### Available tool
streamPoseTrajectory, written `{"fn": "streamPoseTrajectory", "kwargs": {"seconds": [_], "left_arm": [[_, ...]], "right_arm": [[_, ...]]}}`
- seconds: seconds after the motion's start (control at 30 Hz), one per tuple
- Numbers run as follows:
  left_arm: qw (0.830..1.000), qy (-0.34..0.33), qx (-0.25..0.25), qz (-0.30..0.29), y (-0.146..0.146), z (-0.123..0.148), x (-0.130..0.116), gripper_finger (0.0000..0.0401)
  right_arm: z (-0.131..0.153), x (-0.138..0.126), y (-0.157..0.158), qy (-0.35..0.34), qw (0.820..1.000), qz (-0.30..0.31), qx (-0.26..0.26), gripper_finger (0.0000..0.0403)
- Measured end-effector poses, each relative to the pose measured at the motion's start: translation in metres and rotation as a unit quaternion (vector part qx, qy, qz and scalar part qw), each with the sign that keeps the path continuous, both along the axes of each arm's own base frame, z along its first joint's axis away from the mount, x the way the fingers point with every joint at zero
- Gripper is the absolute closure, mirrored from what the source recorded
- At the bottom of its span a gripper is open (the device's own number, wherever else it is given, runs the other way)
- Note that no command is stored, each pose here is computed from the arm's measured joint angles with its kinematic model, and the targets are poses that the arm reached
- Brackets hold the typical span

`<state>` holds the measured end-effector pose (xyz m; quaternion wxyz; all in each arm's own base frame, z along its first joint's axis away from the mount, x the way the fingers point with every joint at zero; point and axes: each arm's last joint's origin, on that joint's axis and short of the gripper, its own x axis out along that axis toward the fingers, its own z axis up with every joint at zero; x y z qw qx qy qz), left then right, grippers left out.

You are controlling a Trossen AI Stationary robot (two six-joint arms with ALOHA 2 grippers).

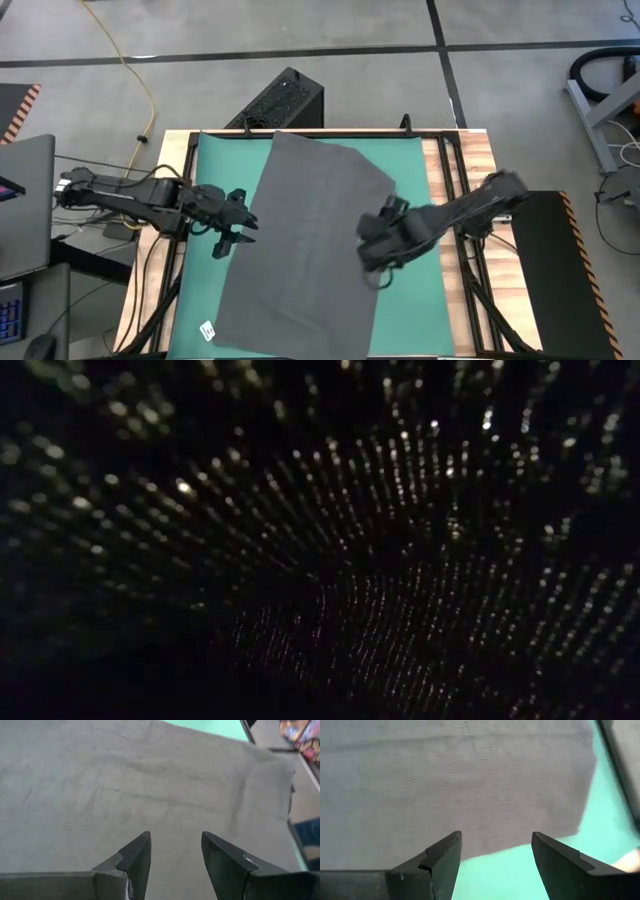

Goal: Roll towel into tight, uniform cylinder
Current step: Roll the gray towel

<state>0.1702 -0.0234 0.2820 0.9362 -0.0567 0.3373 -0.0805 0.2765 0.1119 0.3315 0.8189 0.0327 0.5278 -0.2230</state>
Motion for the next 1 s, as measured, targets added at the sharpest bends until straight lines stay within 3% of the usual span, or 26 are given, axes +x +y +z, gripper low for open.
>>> {"fn": "streamPoseTrajectory", "kwargs": {"seconds": [0.2, 0.37, 0.47, 0.8, 1.0], "left_arm": [[0.998, 0.032, 0.021, -0.046, 0.006, -0.015, 0.018, 0.0239], [0.995, 0.06, 0.047, -0.065, 0.014, -0.033, 0.031, 0.0239], [0.994, 0.065, 0.047, -0.072, 0.019, -0.046, 0.039, 0.0239], [0.993, 0.09, 0.027, -0.077, 0.038, -0.087, 0.049, 0.0239], [0.989, 0.113, 0.026, -0.092, 0.044, -0.097, 0.049, 0.0239]], "right_arm": [[-0.051, -0.021, -0.007, -0.046, 0.996, 0.018, 0.078, 0.0139], [-0.087, -0.015, -0.009, -0.061, 0.993, 0.049, 0.086, 0.0139], [-0.106, -0.01, -0.009, -0.036, 0.993, 0.071, 0.085, 0.0139], [-0.142, 0.011, -0.014, 0.042, 0.984, 0.151, 0.084, 0.0139], [-0.154, 0.026, -0.033, 0.049, 0.982, 0.16, 0.094, 0.0139]]}}
